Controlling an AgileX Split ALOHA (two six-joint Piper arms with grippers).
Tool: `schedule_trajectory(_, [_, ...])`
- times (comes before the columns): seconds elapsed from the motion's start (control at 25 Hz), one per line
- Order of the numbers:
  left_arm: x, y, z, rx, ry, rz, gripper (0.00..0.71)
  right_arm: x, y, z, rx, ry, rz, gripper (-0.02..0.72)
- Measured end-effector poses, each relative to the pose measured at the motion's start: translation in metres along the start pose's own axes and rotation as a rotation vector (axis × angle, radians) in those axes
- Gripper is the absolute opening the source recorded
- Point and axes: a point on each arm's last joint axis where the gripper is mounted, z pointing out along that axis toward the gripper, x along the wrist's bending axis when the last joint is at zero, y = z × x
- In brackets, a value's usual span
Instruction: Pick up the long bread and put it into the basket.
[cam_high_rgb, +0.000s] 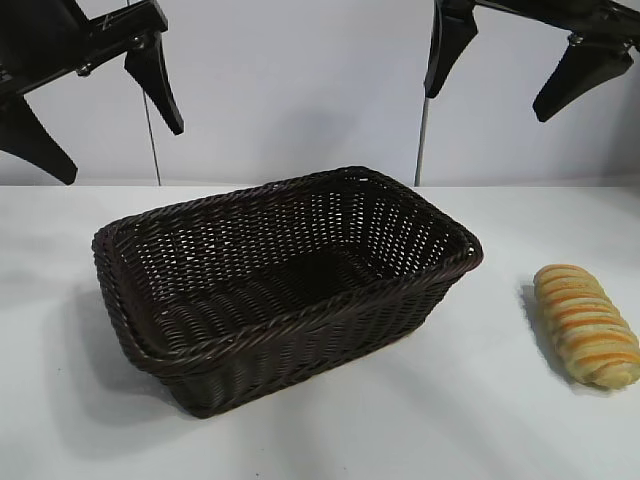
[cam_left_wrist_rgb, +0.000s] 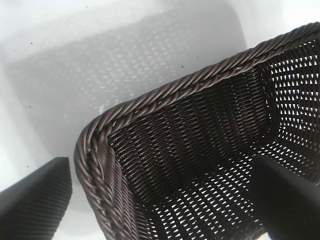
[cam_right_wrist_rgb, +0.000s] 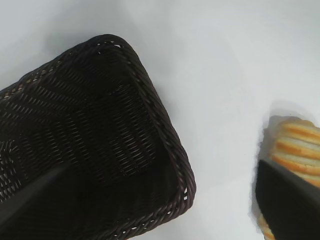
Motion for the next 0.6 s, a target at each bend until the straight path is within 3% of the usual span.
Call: schedule_trajectory(0.6, [-0.0010, 0.0044, -0.0001, -0.049, -0.011, -0.001, 0.694, 0.0000, 0.0002, 0.0000, -0.002, 0.000, 0.000, 0.695])
